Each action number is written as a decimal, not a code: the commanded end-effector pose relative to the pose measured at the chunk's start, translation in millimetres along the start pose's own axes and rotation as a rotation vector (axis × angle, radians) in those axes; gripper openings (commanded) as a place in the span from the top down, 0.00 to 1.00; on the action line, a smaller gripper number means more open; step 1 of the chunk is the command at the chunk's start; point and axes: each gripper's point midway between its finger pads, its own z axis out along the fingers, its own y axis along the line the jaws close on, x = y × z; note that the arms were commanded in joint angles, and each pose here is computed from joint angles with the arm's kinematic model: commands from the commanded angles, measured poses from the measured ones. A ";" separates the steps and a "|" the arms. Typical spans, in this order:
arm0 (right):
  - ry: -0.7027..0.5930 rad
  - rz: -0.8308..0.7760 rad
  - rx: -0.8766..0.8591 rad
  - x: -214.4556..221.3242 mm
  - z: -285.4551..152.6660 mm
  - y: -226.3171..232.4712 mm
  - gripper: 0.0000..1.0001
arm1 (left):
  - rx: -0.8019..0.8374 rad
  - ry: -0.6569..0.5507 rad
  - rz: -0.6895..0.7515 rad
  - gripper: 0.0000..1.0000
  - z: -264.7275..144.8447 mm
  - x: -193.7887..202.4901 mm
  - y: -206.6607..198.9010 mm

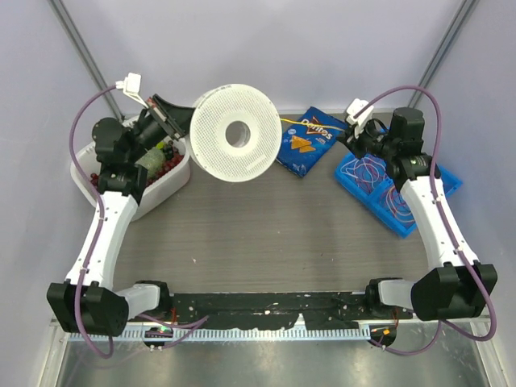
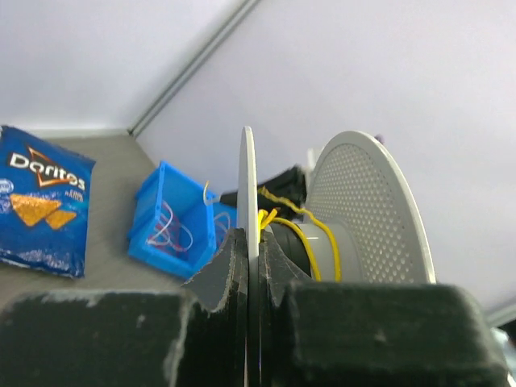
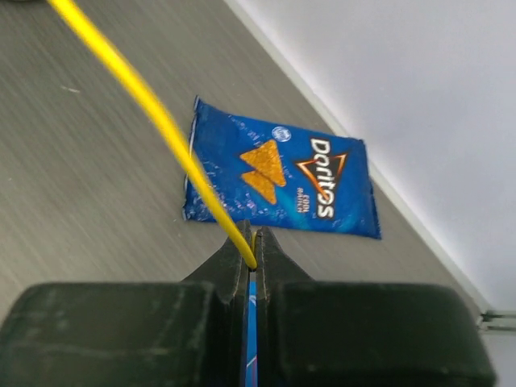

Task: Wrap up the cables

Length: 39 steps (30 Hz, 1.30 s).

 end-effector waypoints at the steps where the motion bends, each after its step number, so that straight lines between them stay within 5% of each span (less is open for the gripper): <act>1: 0.010 0.043 -0.040 11.5 -1.8 10.0 0.99 | 0.097 -0.167 0.022 1.00 -5.9 -58.1 -40.7; 14: 0.084 0.146 -0.171 51.9 -2.6 53.4 0.99 | 0.094 -0.369 0.078 1.00 -20.4 -133.0 -59.5; 28: -0.021 0.192 -0.334 14.2 22.2 119.4 0.99 | 0.128 -0.368 0.118 1.00 -23.9 -134.7 -83.1; 30: -0.049 0.203 -0.325 6.9 25.0 116.7 0.94 | 0.128 -0.373 0.136 1.00 -24.1 -136.7 -86.5; 35: -0.090 0.239 -0.307 -3.5 26.3 113.9 0.43 | 0.149 -0.381 0.163 1.00 -25.0 -141.8 -99.8; 39: -0.151 0.218 -0.296 -14.2 23.2 112.9 0.35 | 0.157 -0.390 0.170 1.00 -25.1 -146.2 -106.7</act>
